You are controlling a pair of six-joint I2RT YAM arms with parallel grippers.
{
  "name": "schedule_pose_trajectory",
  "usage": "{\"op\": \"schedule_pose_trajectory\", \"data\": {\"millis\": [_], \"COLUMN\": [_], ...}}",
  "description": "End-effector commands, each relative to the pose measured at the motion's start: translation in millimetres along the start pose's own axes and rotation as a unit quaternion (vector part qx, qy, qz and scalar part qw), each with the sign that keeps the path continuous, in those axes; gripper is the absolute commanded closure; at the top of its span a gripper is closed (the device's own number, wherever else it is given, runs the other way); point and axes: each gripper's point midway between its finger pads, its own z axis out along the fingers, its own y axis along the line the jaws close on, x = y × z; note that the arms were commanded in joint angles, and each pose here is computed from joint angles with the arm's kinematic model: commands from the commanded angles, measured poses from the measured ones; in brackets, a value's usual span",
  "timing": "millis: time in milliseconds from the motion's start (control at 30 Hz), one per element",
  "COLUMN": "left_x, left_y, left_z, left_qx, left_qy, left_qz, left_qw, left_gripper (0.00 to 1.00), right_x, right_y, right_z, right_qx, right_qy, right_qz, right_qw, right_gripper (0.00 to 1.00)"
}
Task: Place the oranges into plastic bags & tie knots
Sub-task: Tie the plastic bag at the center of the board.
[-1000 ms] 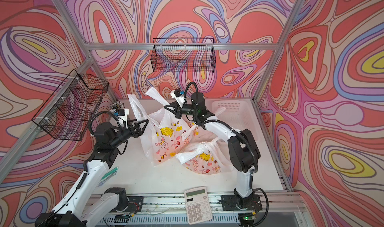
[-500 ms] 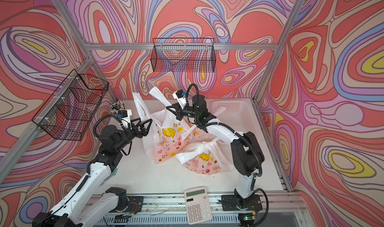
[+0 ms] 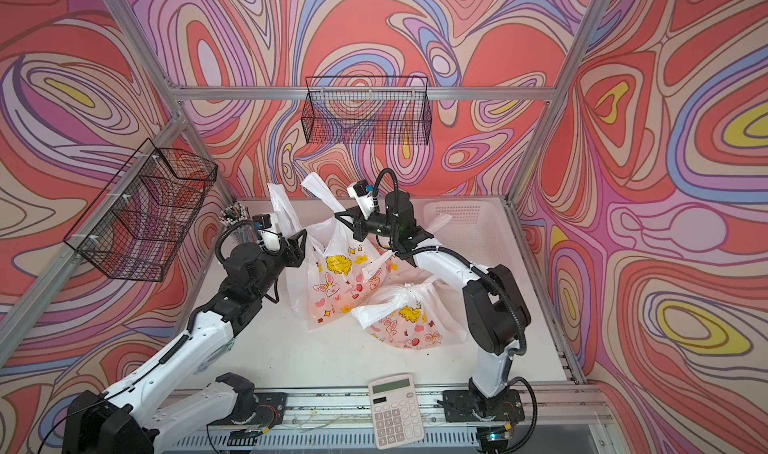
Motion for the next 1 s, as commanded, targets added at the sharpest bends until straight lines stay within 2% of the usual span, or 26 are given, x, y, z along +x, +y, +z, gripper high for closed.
{"op": "schedule_pose_trajectory", "data": {"millis": [0, 133, 300, 467, 700, 967], "left_x": [-27, -22, -13, -2, 12, 19], "left_y": [-6, -17, -33, -46, -75, -90], "left_z": [0, -7, -21, -31, -39, -34], "left_qx": [0.0, 0.035, 0.139, 0.255, 0.391, 0.478], "left_qy": [-0.036, -0.02, 0.019, 0.058, 0.085, 0.111], "left_qz": [0.015, 0.057, 0.068, 0.047, 0.078, 0.048], "left_qw": [0.999, 0.998, 0.988, 0.964, 0.913, 0.87], "left_gripper": [0.76, 1.0, 1.0, 1.0, 1.0, 1.0], "right_x": [-9, -14, -9, -5, 11, 24], "right_y": [5, 6, 6, 34, 67, 86], "right_z": [-8, -22, -51, -71, -90, -97], "right_qx": [0.015, 0.032, 0.027, -0.033, -0.096, -0.149], "right_qy": [-0.001, 0.0, -0.003, -0.005, 0.017, 0.043], "right_qz": [-0.006, -0.02, -0.017, -0.035, -0.079, -0.108], "right_qw": [1.0, 0.999, 0.999, 0.999, 0.992, 0.982], "right_gripper": [1.0, 1.0, 1.0, 1.0, 1.0, 1.0]}}
